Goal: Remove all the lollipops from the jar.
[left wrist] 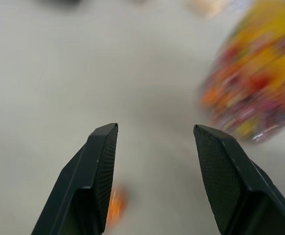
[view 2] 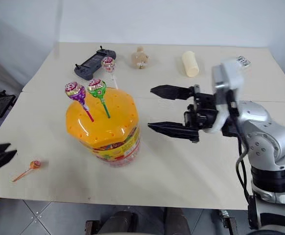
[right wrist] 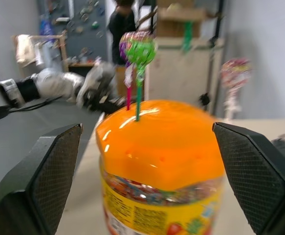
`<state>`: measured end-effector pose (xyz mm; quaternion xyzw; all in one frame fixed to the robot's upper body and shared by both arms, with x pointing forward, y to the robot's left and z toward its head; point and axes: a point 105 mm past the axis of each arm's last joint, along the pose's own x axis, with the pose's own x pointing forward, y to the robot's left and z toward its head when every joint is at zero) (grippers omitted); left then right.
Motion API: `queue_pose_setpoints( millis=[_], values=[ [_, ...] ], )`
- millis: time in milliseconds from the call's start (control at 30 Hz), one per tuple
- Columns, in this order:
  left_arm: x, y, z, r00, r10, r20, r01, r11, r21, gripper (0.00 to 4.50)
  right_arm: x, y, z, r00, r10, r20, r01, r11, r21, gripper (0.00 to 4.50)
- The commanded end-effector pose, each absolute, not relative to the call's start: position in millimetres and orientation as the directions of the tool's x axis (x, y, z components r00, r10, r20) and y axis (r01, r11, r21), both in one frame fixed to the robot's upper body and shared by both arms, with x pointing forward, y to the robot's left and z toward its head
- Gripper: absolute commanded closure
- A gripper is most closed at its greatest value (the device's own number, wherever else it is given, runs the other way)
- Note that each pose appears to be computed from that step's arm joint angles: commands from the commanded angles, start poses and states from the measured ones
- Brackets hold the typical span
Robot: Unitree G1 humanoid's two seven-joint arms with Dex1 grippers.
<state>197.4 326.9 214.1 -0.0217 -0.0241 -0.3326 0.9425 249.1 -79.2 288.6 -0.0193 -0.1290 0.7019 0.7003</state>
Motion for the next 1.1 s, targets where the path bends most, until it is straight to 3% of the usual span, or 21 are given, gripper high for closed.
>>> queue_pose_setpoints(
  millis=[33,133,267,367,667,1100],
  values=[
    [197.7,293.3,242.8,0.666,-0.72,0.196,0.729,0.684,0.035,1.88,251.5,-63.3,296.8,-0.013,0.989,0.149,-0.978,0.018,-0.206,0.0],
    [200.2,261.8,259.4,0.552,-0.788,0.273,0.812,0.582,0.04,1.31,255.3,-46.7,299.7,-0.018,0.989,0.146,-0.981,0.011,-0.195,0.0],
    [199.3,247.6,270.1,0.489,-0.813,0.316,0.845,0.532,0.059,0.16,255.7,-40.3,300.5,-0.03,0.99,0.136,-0.98,-0.002,-0.2,0.0],
    [199.4,244.0,280.2,0.459,-0.811,0.363,0.843,0.527,0.111,0.0,253.5,-32.5,300.8,-0.055,0.991,0.123,-0.977,-0.028,-0.212,0.59],
    [201.0,242.3,271.8,0.437,-0.825,0.357,0.861,0.499,0.1,0.0,247.2,-17.5,295.1,-0.114,0.992,0.062,-0.959,-0.093,-0.266,3.66],
    [202.0,245.8,266.0,0.438,-0.831,0.343,0.861,0.497,0.105,0.0,254.1,-14.6,294.8,-0.09,0.995,0.052,-0.939,-0.067,-0.336,3.66]
  ],
)
